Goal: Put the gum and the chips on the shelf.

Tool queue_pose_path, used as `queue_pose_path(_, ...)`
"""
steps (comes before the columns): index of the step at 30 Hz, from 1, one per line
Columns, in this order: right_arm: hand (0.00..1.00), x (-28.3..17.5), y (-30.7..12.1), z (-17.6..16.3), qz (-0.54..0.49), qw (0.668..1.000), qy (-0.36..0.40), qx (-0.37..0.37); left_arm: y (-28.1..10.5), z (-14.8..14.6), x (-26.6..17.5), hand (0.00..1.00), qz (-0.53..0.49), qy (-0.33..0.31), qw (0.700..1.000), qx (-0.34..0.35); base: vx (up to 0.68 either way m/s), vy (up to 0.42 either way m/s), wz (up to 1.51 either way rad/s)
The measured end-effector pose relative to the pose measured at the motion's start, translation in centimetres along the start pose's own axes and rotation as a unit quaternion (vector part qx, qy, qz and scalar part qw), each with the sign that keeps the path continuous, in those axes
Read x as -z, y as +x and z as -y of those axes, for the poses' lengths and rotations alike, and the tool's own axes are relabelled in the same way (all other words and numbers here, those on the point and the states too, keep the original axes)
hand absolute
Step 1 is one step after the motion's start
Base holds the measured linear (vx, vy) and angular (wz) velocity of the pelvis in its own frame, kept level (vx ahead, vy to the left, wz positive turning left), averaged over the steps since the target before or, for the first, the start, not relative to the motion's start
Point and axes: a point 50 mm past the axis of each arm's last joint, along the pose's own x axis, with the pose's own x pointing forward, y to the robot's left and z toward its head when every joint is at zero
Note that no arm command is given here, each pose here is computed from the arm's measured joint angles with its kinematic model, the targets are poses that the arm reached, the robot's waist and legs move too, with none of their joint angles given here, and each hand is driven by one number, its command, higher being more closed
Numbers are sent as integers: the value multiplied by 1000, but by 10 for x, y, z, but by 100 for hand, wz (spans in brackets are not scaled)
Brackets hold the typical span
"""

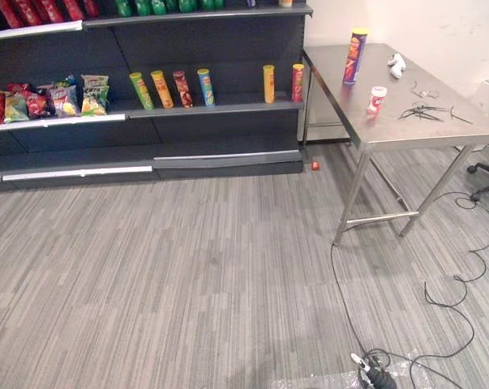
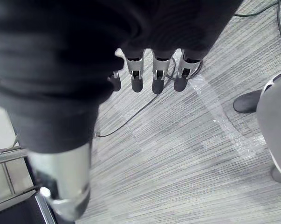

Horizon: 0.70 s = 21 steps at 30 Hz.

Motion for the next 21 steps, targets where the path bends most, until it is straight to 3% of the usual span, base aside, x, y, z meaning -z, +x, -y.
queue_pose_path(9, 0, -8, 4, -11, 3, 1000, 3, -26, 2, 0, -17, 0, 30, -26, 999, -30, -22, -28, 11)
queue_pose_path(13, 0, -17, 7, -21, 16, 997, -33, -64, 2, 6, -30, 0, 64, -47, 997, -2, -58, -46, 16)
queue_pose_path(21, 0, -30, 10, -21, 33, 994, -72, -79, -1, 14, -23, 0, 71, -106, 992, 6, 165, 178, -34)
